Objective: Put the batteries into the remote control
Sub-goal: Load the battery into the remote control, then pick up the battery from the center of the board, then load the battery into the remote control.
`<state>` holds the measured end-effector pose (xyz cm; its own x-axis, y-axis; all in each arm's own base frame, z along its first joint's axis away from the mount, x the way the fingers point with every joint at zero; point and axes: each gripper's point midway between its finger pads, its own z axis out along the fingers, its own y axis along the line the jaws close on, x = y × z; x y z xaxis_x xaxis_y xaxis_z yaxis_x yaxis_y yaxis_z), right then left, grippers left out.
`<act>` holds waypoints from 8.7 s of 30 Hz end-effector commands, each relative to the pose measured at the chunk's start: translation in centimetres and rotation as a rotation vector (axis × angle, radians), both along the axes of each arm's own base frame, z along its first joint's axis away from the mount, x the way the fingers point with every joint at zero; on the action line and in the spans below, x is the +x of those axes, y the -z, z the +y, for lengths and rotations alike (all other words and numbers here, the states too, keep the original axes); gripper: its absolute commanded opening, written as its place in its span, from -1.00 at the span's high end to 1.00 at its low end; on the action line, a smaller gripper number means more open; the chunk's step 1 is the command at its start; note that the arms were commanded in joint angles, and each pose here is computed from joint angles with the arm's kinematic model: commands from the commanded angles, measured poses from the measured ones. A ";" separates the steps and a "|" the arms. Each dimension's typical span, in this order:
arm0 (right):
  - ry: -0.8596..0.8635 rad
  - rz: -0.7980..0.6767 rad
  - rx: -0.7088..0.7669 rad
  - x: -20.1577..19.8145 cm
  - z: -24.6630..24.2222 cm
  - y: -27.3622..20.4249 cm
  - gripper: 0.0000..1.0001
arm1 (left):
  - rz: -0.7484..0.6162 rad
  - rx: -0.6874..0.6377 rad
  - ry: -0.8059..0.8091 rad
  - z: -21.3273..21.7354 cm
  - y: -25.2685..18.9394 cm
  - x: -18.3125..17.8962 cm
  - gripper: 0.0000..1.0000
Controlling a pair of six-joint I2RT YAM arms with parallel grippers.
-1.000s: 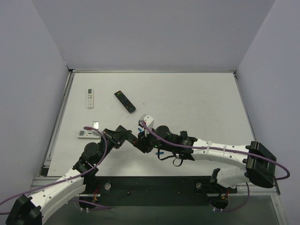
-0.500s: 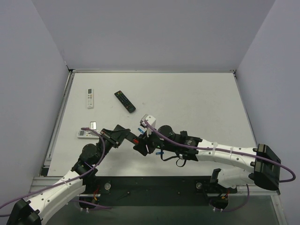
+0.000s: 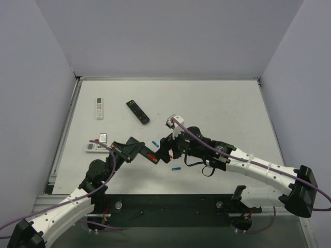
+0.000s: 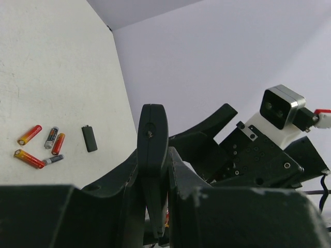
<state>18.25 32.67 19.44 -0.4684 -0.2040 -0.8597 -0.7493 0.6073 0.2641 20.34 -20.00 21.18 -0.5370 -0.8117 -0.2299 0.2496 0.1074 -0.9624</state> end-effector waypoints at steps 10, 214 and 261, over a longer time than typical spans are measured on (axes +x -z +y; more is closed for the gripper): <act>-0.167 0.218 0.202 -1.6 3.9 -3.1 -0.69 | -0.131 -0.082 0.039 -0.3 -4.7 -0.8 1.00; -0.128 0.283 -0.564 -3.8 0.9 0.4 0.80 | -0.013 -0.008 0.037 -0.2 1.6 -0.8 1.00; -0.083 0.362 -0.655 -3.2 0.0 1.2 1.00 | 0.011 -0.076 0.025 0.5 2.0 -1.1 1.00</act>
<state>14.74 34.63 18.89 -0.6245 -0.6568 -0.4226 -0.7637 0.6268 0.1543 20.15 -20.15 20.95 -0.5587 -0.8093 -0.1816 0.2175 0.0684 -0.9737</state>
